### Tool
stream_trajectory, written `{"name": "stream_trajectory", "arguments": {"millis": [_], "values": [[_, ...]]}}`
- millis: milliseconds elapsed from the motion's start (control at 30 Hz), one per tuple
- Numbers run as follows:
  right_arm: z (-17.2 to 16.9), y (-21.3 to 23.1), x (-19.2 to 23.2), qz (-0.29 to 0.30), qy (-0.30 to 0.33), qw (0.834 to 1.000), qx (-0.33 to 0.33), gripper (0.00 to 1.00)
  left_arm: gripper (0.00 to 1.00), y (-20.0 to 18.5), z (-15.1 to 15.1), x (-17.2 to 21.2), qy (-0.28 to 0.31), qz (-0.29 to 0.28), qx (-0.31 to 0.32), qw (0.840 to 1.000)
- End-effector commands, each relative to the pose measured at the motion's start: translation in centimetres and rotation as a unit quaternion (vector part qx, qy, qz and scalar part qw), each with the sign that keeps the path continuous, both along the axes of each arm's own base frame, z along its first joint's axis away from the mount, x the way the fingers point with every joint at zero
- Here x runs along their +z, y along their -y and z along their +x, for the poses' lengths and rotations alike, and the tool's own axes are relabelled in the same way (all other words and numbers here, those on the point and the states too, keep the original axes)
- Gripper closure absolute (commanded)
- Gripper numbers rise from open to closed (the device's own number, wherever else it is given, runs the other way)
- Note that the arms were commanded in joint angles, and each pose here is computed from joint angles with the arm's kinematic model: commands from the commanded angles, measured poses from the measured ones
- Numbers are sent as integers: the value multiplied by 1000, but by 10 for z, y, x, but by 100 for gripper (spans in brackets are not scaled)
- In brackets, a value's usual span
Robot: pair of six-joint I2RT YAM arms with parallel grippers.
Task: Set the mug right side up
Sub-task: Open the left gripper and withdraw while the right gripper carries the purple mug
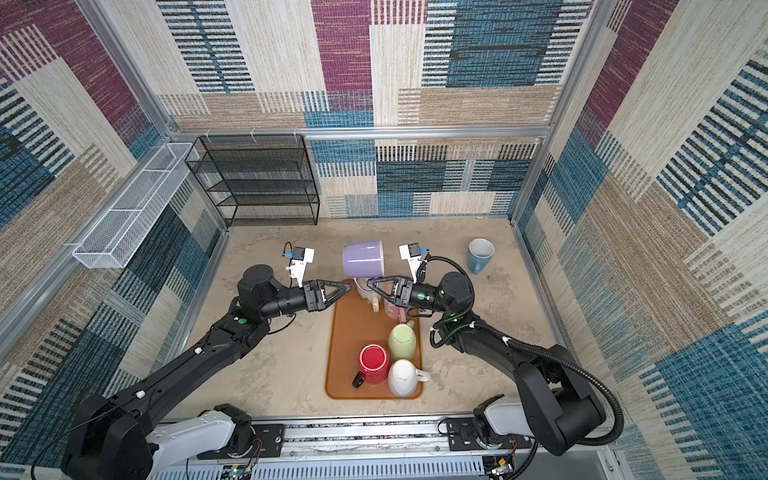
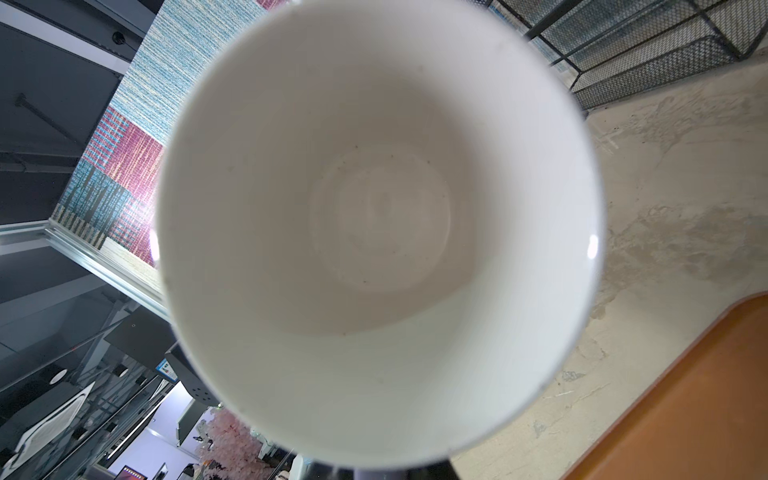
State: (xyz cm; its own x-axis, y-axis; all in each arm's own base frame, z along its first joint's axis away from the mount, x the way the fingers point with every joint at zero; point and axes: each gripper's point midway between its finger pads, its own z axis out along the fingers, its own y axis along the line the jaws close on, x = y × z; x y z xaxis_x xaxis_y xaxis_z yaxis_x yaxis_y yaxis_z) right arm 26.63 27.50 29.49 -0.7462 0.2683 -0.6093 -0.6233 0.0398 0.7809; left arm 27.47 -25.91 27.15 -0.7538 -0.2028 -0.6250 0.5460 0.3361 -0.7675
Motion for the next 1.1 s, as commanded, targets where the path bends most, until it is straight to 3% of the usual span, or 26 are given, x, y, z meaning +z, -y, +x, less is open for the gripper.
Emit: {"name": "stream_trajectory", "arguments": {"millis": [0,333,533,1067], "values": [[-1,6,13,5,41,999,-14,100,0,-2,-1,2,14,13,-1,1000],[16,28,12,-71,55,992,-84,100,0,-17,-4,-1,12,58,18,998],[44,47,-4,-156,23,975,-156,100,0,-28,-5,-1,12,99,33,994],[101,103,-47,-363,-35,883,-294,100,0,-75,-6,-41,-24,291,87,952]]}}
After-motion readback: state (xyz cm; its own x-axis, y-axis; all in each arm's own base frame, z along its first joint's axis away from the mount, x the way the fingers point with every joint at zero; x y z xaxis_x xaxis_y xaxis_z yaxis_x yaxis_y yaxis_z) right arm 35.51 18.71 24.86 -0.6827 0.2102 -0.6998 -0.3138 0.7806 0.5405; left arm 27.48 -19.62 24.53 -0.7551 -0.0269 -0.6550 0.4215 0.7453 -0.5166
